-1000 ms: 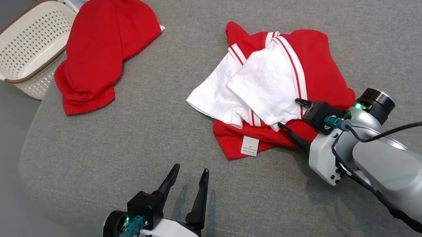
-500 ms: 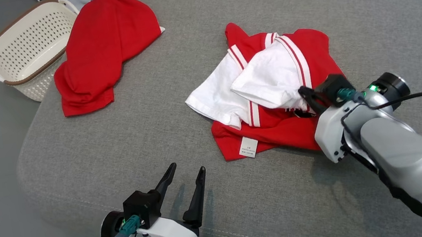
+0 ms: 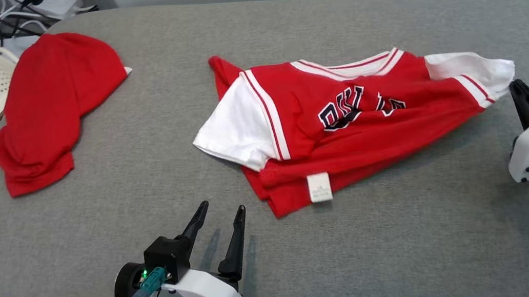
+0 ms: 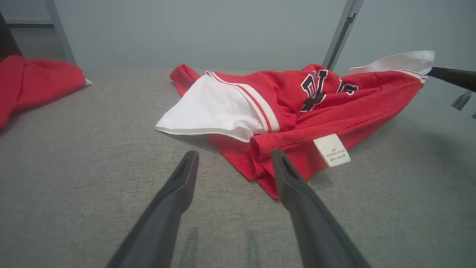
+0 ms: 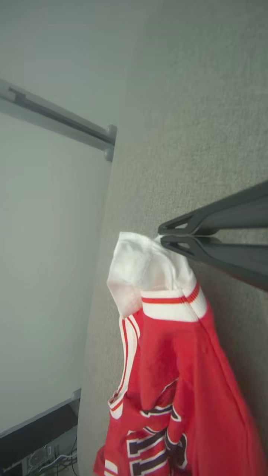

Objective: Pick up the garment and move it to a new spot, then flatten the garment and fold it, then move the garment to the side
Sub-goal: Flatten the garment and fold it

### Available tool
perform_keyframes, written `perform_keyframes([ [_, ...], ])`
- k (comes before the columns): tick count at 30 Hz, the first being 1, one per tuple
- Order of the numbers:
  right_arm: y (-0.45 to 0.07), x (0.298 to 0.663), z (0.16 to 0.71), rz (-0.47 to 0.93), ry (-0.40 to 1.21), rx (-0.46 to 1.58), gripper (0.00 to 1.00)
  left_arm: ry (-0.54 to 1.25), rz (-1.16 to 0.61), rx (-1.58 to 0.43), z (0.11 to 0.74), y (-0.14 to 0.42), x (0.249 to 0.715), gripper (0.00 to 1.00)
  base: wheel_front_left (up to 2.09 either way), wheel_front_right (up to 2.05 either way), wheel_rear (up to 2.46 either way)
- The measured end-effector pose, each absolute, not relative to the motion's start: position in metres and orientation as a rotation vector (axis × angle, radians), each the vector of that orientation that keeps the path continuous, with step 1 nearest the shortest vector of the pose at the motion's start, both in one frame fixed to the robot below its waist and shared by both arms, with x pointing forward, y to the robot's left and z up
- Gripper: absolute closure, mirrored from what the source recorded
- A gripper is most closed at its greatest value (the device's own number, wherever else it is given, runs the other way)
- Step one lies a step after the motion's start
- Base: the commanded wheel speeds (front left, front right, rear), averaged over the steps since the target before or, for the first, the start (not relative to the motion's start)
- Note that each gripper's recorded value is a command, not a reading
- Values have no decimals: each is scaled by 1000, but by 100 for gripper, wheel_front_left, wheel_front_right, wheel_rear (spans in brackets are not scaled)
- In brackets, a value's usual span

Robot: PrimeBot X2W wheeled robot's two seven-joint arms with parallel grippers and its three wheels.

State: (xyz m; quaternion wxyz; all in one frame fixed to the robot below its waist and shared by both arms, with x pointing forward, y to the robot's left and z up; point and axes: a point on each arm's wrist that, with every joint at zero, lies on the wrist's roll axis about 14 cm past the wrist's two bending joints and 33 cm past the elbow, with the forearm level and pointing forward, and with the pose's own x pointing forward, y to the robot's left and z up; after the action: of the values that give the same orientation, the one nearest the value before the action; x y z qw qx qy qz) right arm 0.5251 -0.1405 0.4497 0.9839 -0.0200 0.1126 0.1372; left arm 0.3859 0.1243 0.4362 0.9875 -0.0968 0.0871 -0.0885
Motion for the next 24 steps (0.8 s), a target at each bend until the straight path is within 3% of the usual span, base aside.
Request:
perform_keyframes([
  [7, -194, 483, 424, 117, 289, 6, 100, 172, -256, -191, 438, 99, 399, 0, 0, 0, 0],
  [8, -201, 477, 421, 88, 296, 28, 79, 171, -263, -192, 438, 96, 401, 0, 0, 0, 0],
  [9, -209, 473, 419, 58, 300, 44, 16, 170, -270, -192, 438, 93, 403, 0, 0, 0, 0],
  [10, -219, 470, 419, 29, 296, 46, 0, 169, -275, -194, 438, 91, 405, 0, 0, 0, 0],
  [15, -257, 470, 437, -75, 231, 24, 0, 166, -302, -192, 439, 83, 413, 0, 0, 0, 0],
  [18, -250, 476, 447, -64, 189, 3, 0, 167, -314, -193, 438, 78, 418, 0, 0, 0, 0],
  [21, -201, 483, 452, 47, 160, 5, 0, 173, -319, -194, 436, 77, 419, 0, 0, 0, 0],
  [24, -123, 484, 452, 279, 152, -48, 0, 185, -316, -201, 432, 78, 416, 0, 0, 0, 0],
])
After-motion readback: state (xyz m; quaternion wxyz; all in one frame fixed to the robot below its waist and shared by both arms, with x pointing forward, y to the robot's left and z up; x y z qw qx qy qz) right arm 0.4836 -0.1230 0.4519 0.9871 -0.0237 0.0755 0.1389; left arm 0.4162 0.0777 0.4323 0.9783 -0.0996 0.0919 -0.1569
